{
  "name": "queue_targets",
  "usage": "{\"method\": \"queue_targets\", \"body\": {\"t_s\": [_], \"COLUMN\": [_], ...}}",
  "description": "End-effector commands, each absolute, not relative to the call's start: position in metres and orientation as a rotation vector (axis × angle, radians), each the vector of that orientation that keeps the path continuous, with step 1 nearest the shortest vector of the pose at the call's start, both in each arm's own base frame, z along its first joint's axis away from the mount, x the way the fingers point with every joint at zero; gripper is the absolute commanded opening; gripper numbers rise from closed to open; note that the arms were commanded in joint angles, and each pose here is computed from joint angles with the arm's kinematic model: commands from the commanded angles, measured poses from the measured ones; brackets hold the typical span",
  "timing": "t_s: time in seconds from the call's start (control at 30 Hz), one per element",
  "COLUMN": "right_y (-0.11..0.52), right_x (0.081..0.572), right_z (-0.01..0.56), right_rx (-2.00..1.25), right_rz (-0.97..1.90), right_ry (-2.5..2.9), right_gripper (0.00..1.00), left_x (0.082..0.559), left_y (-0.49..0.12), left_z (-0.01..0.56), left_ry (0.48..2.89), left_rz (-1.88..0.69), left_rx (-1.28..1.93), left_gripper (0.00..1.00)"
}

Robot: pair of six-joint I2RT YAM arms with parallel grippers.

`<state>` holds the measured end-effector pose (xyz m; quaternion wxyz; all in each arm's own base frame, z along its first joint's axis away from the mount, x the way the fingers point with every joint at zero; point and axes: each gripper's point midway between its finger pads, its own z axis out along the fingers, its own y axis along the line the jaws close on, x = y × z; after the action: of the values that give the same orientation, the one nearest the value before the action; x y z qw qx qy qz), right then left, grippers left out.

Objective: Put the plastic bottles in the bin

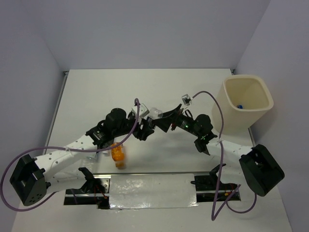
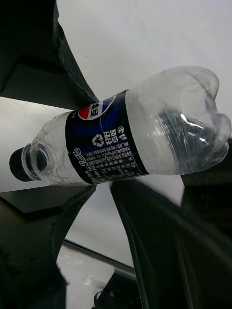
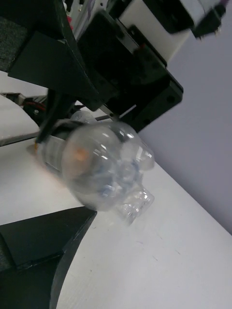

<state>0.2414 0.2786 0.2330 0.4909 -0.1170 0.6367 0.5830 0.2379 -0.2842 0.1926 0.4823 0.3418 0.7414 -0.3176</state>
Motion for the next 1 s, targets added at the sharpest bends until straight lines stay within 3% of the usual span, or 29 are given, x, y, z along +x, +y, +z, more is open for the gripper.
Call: {"method": "queue_targets", "body": {"t_s": [0.0,0.07,0.23,0.27,0.33,0.37,0.4,0.47,0.57,0.63,0.87,0.97], "right_y": [0.295,0.293,0.293,0.289,0.283,0.278,0.275,0.264,0.239,0.2,0.054,0.008], "right_x": [0.25,0.259,0.263,0.267,0.267,0.269,0.271,0.276,0.289,0.309,0.317,0.31], "right_z": [0.258,0.253,0.254,0.256,0.258,0.258,0.256,0.266,0.277,0.271,0.376,0.395], "right_rx": [-0.317,-0.269,-0.236,-0.201,-0.162,-0.134,-0.132,-0.093,-0.036,0.086,0.459,0.557], "right_rz": [1.414,1.389,1.354,1.331,1.315,1.29,1.257,1.192,1.006,0.736,-0.042,-0.359], "right_ry": [1.487,1.508,1.508,1.5,1.49,1.486,1.499,1.479,1.491,1.548,1.409,1.407], "right_gripper": [1.0,0.98,0.84,0.7,0.54,0.43,0.39,0.32,0.26,0.26,0.25,0.25], "left_x": [0.224,0.221,0.213,0.215,0.218,0.22,0.221,0.223,0.238,0.255,0.273,0.286], "left_y": [-0.312,-0.315,-0.323,-0.322,-0.32,-0.319,-0.319,-0.318,-0.304,-0.279,-0.227,-0.206], "left_z": [0.227,0.231,0.232,0.229,0.23,0.23,0.231,0.235,0.238,0.233,0.214,0.197], "left_ry": [1.631,1.609,1.601,1.613,1.619,1.626,1.634,1.642,1.71,1.819,1.942,2.028], "left_rz": [-0.885,-0.902,-0.939,-0.924,-0.91,-0.898,-0.899,-0.89,-0.806,-0.668,-0.451,-0.374], "left_rx": [0.881,0.88,0.902,0.893,0.872,0.856,0.842,0.821,0.7,0.531,0.247,0.134], "left_gripper": [0.37,0.38,0.39,0.39,0.43,0.47,0.73,0.99,0.99,0.99,0.99,0.99]}}
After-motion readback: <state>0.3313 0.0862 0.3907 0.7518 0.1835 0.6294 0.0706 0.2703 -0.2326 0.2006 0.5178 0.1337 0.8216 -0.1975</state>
